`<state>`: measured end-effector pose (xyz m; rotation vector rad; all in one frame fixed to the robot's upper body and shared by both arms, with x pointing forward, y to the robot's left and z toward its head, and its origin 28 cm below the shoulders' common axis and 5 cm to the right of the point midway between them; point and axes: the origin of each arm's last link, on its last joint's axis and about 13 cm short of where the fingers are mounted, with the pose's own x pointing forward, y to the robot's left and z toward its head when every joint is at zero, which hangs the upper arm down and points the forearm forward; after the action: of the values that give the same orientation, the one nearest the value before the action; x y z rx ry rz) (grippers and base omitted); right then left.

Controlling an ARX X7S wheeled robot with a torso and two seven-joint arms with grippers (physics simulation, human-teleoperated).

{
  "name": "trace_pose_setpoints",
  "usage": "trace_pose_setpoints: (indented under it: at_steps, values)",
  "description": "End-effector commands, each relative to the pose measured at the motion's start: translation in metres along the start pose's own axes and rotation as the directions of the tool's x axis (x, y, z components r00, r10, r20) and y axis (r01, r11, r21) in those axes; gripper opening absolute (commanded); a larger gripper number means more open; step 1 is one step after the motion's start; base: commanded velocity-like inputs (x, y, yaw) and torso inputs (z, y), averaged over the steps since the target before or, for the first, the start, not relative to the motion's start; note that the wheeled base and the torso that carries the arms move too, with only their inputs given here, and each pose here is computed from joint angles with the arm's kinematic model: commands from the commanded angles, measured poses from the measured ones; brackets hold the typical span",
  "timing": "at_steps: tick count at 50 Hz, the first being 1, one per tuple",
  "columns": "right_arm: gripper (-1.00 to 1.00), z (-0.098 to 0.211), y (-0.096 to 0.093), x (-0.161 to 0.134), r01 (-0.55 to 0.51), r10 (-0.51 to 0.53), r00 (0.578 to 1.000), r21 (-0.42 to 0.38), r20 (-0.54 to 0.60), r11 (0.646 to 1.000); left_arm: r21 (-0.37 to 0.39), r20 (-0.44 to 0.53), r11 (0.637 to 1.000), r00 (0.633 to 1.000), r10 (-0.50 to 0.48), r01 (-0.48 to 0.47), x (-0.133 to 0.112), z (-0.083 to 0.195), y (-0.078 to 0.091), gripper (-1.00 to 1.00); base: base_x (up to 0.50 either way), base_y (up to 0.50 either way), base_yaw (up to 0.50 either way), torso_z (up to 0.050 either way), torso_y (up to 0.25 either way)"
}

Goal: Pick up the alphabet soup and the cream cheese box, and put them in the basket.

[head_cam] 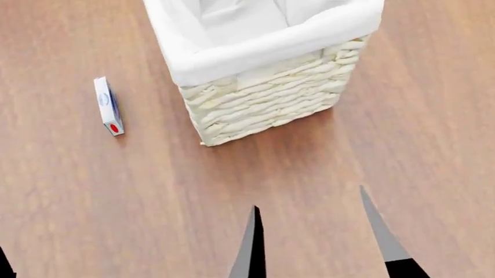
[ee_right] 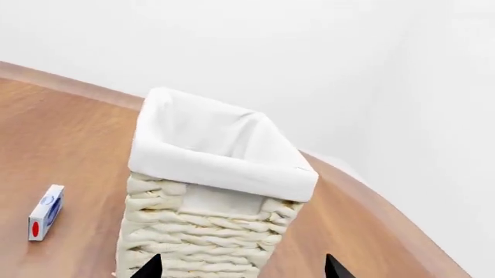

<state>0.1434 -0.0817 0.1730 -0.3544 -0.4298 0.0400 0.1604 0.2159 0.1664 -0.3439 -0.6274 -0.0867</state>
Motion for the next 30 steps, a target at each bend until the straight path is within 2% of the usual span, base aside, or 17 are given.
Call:
trace_pose_setpoints:
  at_steps: [1, 12, 17, 30]
  values:
    - [1.0, -0.007, 0.01, -0.024, -0.017, 0.022, 0.992, 0.039, -0.121, 0.999, -0.013, -0.018, 1.0, 1.0, -0.008, 0.007, 0.0, -0.005, -0.001, 1.0, 0.0, 0.0, 0.0, 0.0, 0.0]
    - [1.0, -0.01, 0.022, -0.047, -0.042, 0.065, 0.971, 0.103, -0.232, 0.994, -0.018, -0.028, 1.0, 1.0, -0.01, 0.009, 0.0, -0.009, -0.001, 1.0, 0.0, 0.0, 0.0, 0.0, 0.0]
    - [1.0, -0.012, 0.023, -0.058, -0.021, 0.059, 0.958, 0.137, -0.281, 0.99, -0.018, -0.027, 1.0, 1.0, -0.007, 0.006, 0.0, -0.009, 0.0, 1.0, 0.0, 0.0, 0.0, 0.0, 0.0]
    - [1.0, -0.015, 0.025, -0.075, 0.009, 0.051, 0.922, 0.153, -0.383, 0.988, -0.014, -0.031, 1.0, 1.0, 0.0, -0.001, 0.0, -0.012, 0.002, 1.0, 0.0, 0.0, 0.0, 0.0, 0.0]
